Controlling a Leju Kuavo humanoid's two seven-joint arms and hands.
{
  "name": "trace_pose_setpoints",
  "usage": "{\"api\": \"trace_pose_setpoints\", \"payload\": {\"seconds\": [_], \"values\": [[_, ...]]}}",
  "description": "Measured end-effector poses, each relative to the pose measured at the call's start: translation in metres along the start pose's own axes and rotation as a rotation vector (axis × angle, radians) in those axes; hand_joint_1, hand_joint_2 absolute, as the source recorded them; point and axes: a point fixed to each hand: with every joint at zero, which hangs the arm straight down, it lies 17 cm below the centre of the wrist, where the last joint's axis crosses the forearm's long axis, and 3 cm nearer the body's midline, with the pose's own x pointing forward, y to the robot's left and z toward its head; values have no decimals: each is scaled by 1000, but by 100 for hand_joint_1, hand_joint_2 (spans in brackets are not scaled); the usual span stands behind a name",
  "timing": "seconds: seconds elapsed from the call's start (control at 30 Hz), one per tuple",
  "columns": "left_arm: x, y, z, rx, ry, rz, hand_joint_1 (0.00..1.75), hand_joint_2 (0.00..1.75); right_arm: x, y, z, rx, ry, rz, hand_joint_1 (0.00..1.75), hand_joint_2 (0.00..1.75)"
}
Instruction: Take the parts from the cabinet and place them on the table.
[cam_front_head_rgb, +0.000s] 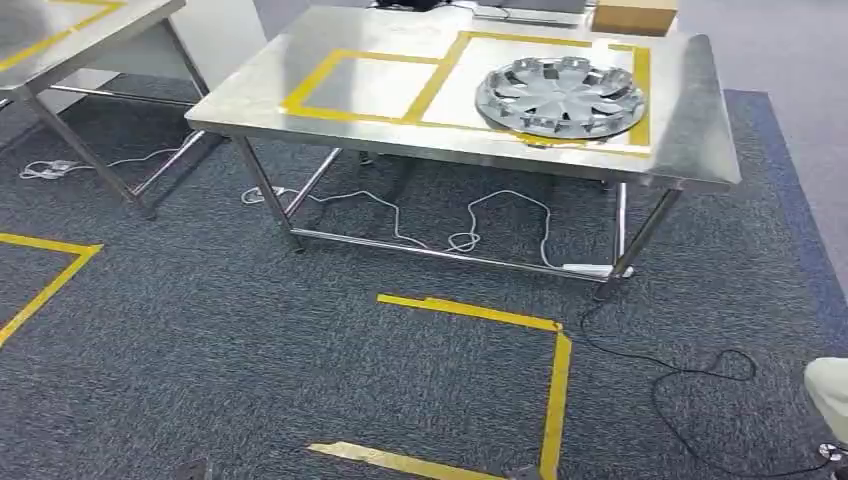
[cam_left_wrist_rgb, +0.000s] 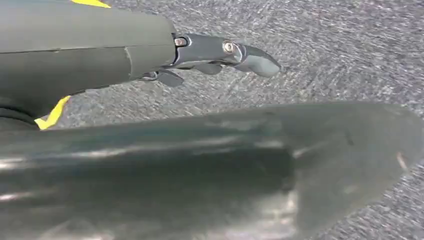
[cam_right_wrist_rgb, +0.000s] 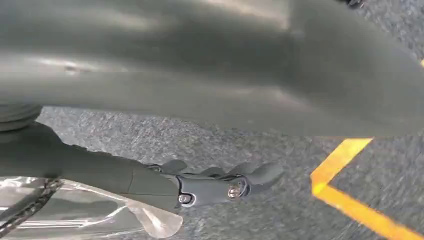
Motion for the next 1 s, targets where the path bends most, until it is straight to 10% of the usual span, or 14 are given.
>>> {"api": "trace_pose_setpoints", "payload": {"seconds": [1.0], "values": [[3,-2,-1,-7,-9,-76,0,0,6,29,7,88,-51,183,0,0]]}}
